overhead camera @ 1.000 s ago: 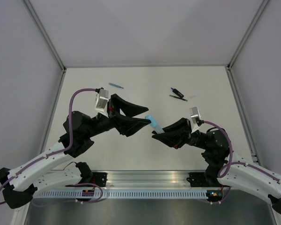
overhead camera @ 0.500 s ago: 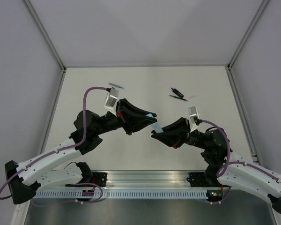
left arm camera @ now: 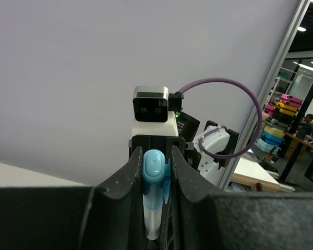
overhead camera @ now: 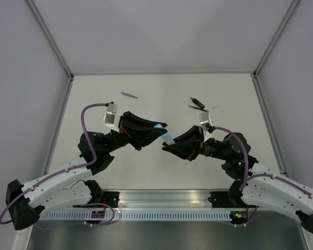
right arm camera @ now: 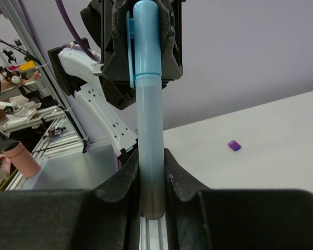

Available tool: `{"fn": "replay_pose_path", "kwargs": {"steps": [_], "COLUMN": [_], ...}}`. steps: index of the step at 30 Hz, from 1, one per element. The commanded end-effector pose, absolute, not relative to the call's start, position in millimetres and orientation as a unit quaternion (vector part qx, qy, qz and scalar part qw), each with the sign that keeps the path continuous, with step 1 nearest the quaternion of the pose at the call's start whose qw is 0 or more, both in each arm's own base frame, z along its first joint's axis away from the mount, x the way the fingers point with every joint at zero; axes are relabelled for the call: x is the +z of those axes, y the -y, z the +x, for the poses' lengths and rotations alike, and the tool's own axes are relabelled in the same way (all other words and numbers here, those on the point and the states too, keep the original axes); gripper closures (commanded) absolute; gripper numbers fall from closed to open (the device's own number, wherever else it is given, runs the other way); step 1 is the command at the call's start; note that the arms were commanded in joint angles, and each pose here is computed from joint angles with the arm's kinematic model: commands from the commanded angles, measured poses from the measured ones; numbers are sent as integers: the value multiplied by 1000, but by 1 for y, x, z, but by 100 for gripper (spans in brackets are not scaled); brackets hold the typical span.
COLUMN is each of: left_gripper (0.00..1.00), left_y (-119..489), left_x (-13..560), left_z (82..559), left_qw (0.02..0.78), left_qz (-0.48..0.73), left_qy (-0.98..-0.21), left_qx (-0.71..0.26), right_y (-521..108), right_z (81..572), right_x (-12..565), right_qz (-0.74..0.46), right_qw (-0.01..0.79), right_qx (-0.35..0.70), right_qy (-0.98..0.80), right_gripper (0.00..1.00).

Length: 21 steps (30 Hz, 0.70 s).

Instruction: Insert the pens into the pen caps

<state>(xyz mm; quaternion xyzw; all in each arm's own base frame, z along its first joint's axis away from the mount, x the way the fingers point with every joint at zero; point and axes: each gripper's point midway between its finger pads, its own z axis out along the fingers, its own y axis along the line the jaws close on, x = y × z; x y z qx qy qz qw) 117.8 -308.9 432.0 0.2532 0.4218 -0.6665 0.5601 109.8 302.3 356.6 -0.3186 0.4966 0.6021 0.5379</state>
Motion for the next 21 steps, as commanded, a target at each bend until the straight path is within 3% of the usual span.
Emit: {"fn": "replay_pose_path", "kwargs": {"steps": [1,21], "left_gripper": [98,98], "left_y": [331,343], "left_x": [364,321], "left_z": [88,93], "left_qw": [435,399], "left_qz": [314,314], "left_qy": [-485,-524], "left_qx": [-691,-684], "right_y": [-283,-300], "right_z": [127,138], "right_x": [454,503], "right_qz": [-262,-324], "right_qw": [643,663], "right_qx": [589,536], "right_qy": [-413,-410], "right_gripper": [100,100]}}
